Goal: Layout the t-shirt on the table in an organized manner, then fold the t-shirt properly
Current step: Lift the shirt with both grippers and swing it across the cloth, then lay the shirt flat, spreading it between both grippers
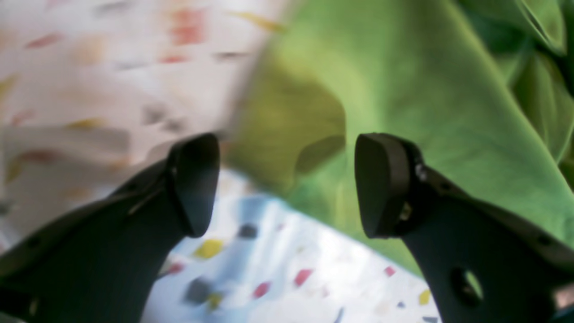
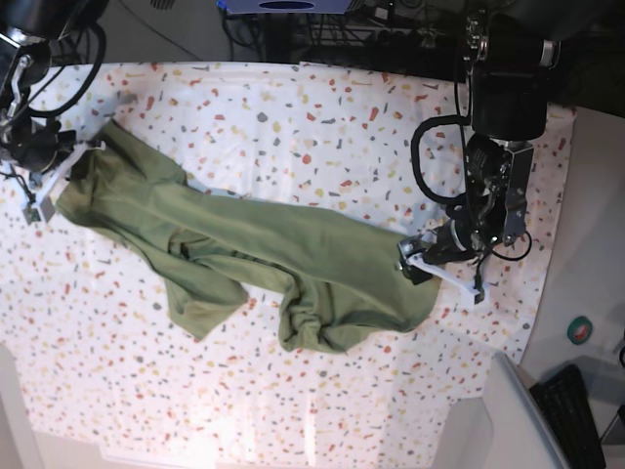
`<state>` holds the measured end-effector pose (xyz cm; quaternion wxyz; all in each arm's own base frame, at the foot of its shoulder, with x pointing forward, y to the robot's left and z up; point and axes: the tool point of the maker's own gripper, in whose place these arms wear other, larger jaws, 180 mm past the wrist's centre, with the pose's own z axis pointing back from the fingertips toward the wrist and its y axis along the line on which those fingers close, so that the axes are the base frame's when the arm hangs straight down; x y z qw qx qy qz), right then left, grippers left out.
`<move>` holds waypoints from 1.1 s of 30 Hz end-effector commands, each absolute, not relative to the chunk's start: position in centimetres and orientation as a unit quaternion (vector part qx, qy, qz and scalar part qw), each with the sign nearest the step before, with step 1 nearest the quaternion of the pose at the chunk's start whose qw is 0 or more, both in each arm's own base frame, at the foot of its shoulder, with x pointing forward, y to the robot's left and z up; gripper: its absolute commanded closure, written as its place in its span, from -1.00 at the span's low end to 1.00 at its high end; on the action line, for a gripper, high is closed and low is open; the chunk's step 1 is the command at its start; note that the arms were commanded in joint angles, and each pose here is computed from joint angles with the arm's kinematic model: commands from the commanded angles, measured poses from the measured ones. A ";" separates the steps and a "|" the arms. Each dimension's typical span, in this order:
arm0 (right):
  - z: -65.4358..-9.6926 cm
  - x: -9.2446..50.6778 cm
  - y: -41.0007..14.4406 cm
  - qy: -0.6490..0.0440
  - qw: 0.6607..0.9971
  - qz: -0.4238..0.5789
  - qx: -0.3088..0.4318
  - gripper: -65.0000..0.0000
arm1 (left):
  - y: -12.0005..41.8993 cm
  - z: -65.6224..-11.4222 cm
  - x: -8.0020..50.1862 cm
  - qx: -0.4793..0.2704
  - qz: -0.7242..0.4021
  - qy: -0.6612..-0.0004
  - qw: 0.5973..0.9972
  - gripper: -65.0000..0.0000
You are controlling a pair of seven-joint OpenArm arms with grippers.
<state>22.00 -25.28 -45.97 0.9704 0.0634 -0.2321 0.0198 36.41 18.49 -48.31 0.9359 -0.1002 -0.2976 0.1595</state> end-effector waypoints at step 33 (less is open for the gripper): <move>-27.5 41.6 -31.9 -0.470 0.883 -0.004 -0.002 1.00 | 12.2 -25.5 50.0 -0.194 0.059 -0.422 0.884 1.00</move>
